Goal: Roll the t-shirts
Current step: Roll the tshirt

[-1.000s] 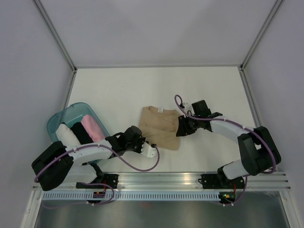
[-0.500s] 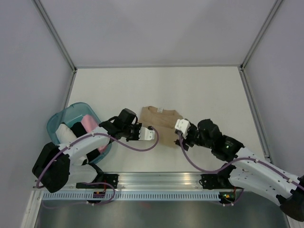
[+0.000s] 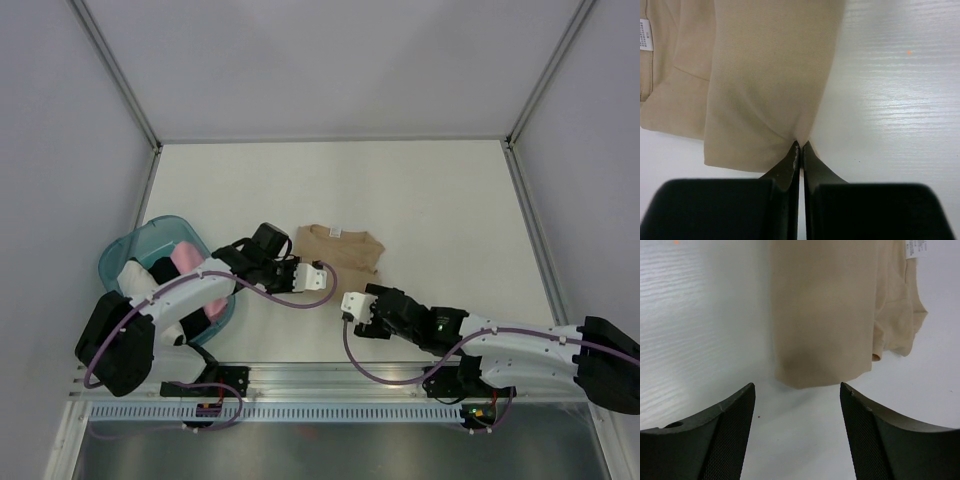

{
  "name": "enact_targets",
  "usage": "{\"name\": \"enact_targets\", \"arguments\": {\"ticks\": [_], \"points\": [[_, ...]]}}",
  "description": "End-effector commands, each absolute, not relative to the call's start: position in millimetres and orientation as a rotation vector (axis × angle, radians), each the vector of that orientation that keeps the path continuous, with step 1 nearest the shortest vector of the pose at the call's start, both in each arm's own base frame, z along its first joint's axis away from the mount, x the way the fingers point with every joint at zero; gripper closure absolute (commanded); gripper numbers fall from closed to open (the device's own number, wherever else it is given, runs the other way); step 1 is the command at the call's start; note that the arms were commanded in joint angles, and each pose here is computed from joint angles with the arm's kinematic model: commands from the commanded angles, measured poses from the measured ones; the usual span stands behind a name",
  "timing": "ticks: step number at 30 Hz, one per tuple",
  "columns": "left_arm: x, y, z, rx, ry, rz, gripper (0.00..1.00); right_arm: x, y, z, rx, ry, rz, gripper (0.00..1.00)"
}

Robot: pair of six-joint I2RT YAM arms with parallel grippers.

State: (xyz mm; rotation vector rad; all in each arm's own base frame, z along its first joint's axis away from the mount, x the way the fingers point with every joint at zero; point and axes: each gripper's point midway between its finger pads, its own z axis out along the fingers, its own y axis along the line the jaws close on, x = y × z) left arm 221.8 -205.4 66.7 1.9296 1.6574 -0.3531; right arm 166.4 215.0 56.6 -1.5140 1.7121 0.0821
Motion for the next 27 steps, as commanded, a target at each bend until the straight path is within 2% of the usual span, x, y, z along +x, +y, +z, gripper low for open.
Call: {"name": "enact_targets", "arguments": {"ticks": [1, 8, 11, 12, 14, 15, 17, 18, 20, 22, 23, 24, 25, 27], "points": [[220.3, -215.1, 75.1, 1.908, 1.657, -0.424, 0.98, 188.0, 230.1, 76.5, -1.315, 1.689, 0.068, 0.26], [223.2, -215.1, 74.9, 1.903, 1.68, -0.43, 0.98, 181.7, 241.7, 50.9, -1.402, 1.72, 0.121, 0.24], [223.1, -214.1, 75.3, 1.899, 1.692, -0.439, 0.98, 177.5, 241.9, 35.0, -1.47, 1.784, 0.164, 0.33], [221.5, -212.5, 74.1, 1.898, 1.704, -0.446, 0.98, 181.9, 240.5, 36.3, -1.462, 1.8, 0.167, 0.47], [220.3, -210.9, 74.3, 1.897, 1.708, -0.451, 0.98, 181.7, 242.7, 35.8, -1.465, 1.824, 0.213, 0.59], [217.8, -208.9, 73.1, 1.9, 1.721, -0.458, 0.98, 184.4, 238.7, 36.8, -1.465, 1.861, 0.221, 0.7], [214.8, -207.2, 73.1, 1.898, 1.73, -0.479, 0.98, 182.6, 238.2, 39.0, -1.492, 1.878, 0.265, 0.82], [211.4, -206.1, 73.4, 1.899, 1.74, -0.497, 0.98, 185.3, 234.9, 43.5, -1.5, 1.896, 0.266, 0.92], [199.6, -201.9, 74.3, 1.913, 1.761, -0.546, 0.98, 173.5, 246.2, 53.3, -1.553, 1.872, 0.412, 0.98], [193.7, -200.4, 75.7, 1.891, 1.772, -0.561, 0.98, 175.6, 246.6, 62.2, -1.55, 1.903, 0.496, 1.0], [193.3, -199.6, 75.5, 1.874, 1.782, -0.557, 0.9, 177.2, 246.1, 63.0, -1.538, 1.918, 0.54, 1.0], [194.2, -198.9, 74.0, 1.861, 1.783, -0.546, 0.78, 177.6, 246.4, 63.3, -1.543, 1.924, 0.548, 1.0], [198.3, -197.6, 73.9, 1.844, 1.777, -0.511, 0.55, 179.5, 246.1, 62.5, -1.539, 1.93, 0.547, 1.0], [202.1, -199.0, 74.0, 1.824, 1.703, -0.471, 0.42, 181.4, 247.9, 60.2, -1.54, 1.932, 0.553, 1.0]]}}
